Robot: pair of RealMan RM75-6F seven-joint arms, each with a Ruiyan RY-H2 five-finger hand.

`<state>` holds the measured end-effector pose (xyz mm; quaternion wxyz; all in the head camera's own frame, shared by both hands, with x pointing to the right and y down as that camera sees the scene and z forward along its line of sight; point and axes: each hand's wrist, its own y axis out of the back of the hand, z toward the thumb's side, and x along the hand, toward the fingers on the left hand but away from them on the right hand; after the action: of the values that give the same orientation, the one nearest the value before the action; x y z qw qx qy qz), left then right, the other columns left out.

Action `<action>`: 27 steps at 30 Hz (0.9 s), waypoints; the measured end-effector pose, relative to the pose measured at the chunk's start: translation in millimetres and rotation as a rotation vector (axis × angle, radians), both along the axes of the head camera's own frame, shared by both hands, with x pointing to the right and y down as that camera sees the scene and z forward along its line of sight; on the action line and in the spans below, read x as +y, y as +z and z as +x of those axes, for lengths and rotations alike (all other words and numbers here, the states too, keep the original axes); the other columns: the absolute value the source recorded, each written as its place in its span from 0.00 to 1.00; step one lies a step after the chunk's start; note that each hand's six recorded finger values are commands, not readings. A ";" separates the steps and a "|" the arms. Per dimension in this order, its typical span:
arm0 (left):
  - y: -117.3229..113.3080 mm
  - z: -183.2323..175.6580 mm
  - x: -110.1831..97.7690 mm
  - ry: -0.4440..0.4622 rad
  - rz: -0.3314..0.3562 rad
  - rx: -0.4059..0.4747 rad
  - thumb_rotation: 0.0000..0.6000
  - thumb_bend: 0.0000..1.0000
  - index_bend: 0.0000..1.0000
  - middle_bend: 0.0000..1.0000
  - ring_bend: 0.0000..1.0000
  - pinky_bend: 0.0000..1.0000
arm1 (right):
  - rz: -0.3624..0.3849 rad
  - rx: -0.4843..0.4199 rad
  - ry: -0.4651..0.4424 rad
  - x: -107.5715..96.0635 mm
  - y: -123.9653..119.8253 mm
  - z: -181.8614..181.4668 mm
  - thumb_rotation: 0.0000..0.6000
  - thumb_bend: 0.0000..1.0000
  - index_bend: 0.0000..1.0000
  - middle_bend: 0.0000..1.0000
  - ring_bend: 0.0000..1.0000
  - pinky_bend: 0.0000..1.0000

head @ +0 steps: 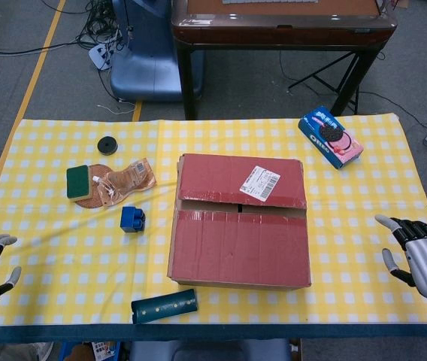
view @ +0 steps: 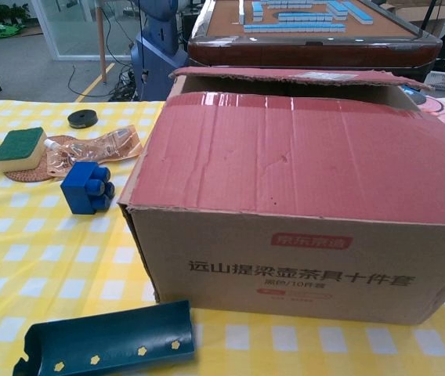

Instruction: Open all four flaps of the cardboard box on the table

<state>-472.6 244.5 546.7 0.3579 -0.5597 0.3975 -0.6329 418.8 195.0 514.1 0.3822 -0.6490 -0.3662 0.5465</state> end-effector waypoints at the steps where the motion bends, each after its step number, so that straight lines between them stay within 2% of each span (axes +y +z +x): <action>1: 0.2 0.0 0.1 0.000 0.000 0.000 1.00 0.33 0.34 0.26 0.14 0.00 | -0.001 0.000 0.000 0.1 0.2 0.0 1.00 0.43 0.18 0.27 0.24 0.24; 18: 0.5 -2.3 0.4 -0.009 0.002 -0.005 1.00 0.33 0.34 0.26 0.14 0.00 | 0.004 -0.017 -0.013 -7.6 2.4 -5.9 1.00 0.43 0.18 0.27 0.24 0.24; 27: -0.7 0.1 -2.3 0.006 0.007 -0.005 1.00 0.33 0.34 0.26 0.14 0.00 | -0.015 -0.019 -0.104 -29.5 11.1 -34.2 1.00 0.42 0.18 0.24 0.19 0.24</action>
<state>-472.6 242.2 546.0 0.3624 -0.5582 0.3973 -0.6319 384.6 165.6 525.2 0.4014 -0.6752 -0.3317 0.5224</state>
